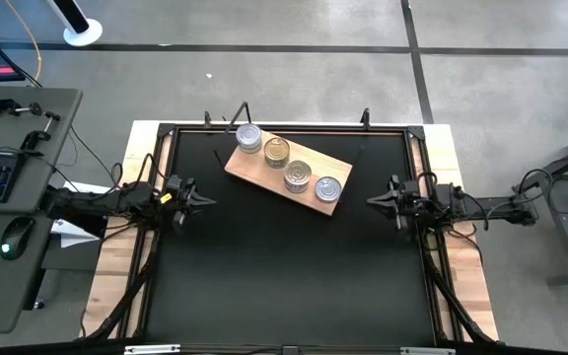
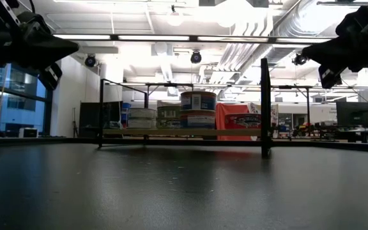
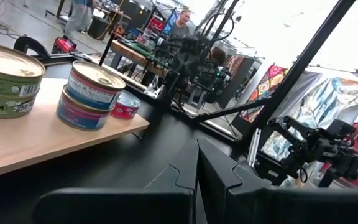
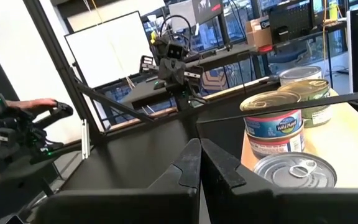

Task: Stack canned seafood by type on shelf
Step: Return to Home Position

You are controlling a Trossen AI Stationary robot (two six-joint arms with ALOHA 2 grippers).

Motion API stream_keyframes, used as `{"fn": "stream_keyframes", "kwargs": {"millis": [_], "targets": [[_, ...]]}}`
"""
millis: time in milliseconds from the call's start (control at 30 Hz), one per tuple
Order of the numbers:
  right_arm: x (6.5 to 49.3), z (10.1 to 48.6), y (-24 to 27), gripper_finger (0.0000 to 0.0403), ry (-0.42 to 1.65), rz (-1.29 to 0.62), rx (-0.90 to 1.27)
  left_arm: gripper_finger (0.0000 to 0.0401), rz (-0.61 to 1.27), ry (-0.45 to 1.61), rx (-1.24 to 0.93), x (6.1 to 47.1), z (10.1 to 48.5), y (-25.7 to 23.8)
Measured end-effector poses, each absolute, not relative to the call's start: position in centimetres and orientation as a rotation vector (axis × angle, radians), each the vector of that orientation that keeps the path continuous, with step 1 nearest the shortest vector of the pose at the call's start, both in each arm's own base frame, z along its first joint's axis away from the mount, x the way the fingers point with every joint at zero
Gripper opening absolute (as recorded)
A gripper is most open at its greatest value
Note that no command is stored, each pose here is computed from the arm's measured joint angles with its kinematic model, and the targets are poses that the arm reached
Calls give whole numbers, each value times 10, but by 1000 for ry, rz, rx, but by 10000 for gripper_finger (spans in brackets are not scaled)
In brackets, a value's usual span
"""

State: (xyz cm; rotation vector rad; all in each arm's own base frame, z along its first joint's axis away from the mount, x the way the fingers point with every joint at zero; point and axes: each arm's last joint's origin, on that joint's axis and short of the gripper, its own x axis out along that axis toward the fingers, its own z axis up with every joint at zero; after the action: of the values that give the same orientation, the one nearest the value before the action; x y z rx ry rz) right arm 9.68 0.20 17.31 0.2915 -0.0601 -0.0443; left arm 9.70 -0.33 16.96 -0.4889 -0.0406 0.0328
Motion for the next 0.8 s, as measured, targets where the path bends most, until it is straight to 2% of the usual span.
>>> {"fn": "stream_keyframes", "kwargs": {"millis": [133, 367, 800], "targets": [[97, 172, 2, 0, -45, -47, 290, 0, 33, -41, -477, 97, 169, -3], [97, 170, 2, 0, -30, -49, 289, 0, 9, -27, -14, 97, 169, -4], [97, 170, 2, 0, -29, -49, 289, 0, 10, -18, -51, 98, 168, -4]]}}
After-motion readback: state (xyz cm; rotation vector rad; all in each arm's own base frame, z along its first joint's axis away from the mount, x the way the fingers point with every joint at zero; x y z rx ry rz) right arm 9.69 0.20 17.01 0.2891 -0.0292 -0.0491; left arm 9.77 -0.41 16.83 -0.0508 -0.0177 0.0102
